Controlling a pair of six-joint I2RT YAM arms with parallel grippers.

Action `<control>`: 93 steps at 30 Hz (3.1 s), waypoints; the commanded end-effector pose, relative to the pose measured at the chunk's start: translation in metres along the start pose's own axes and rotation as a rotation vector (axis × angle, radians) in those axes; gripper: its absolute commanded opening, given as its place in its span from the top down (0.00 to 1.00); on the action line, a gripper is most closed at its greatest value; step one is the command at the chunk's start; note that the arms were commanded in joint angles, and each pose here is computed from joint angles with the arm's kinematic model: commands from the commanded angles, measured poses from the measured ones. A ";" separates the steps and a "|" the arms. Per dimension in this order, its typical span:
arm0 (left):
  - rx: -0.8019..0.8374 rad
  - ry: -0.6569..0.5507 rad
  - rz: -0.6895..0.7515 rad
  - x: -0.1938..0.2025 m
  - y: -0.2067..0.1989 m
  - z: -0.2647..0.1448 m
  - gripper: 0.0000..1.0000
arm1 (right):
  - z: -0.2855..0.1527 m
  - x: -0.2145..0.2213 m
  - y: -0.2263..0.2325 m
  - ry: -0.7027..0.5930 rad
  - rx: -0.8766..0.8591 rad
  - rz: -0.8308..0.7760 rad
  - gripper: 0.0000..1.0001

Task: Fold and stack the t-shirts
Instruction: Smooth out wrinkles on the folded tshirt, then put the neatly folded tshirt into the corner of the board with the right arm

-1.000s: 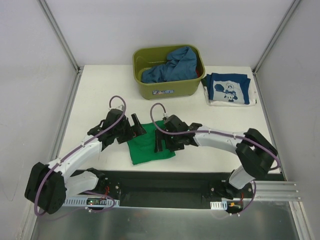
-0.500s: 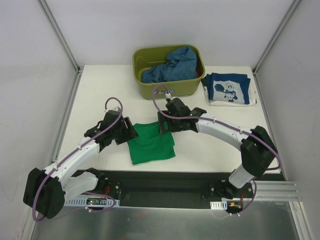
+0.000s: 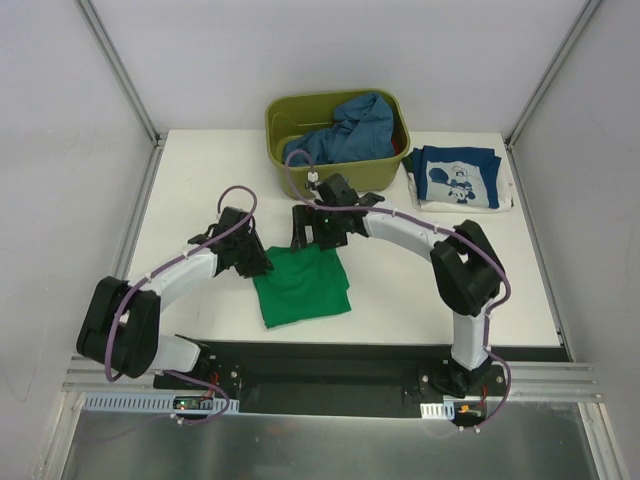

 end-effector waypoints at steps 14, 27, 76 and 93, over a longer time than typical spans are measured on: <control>-0.024 0.038 -0.043 -0.021 0.011 0.020 0.77 | 0.040 -0.025 -0.037 0.018 -0.023 0.111 0.03; 0.399 -0.286 0.075 -0.032 -0.048 -0.133 0.01 | -0.164 -0.042 0.007 -0.429 0.173 -0.143 0.03; 0.127 -0.430 -0.047 -0.029 0.033 -0.115 0.01 | 0.023 0.067 -0.048 0.252 0.372 -0.263 0.93; 0.103 -0.460 -0.057 -0.031 0.040 -0.118 0.01 | -0.131 -0.008 -0.127 0.077 1.145 -0.499 0.99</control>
Point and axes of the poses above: each gripper's point midway between its finger pads, its own z axis out along the fingers, its own y axis along the line the jaws close on, x = y × z, the point moved 2 cm from there along -z, back along the fingers, and after that the axes turned 11 degrees about -z, right-handed, at the moved point
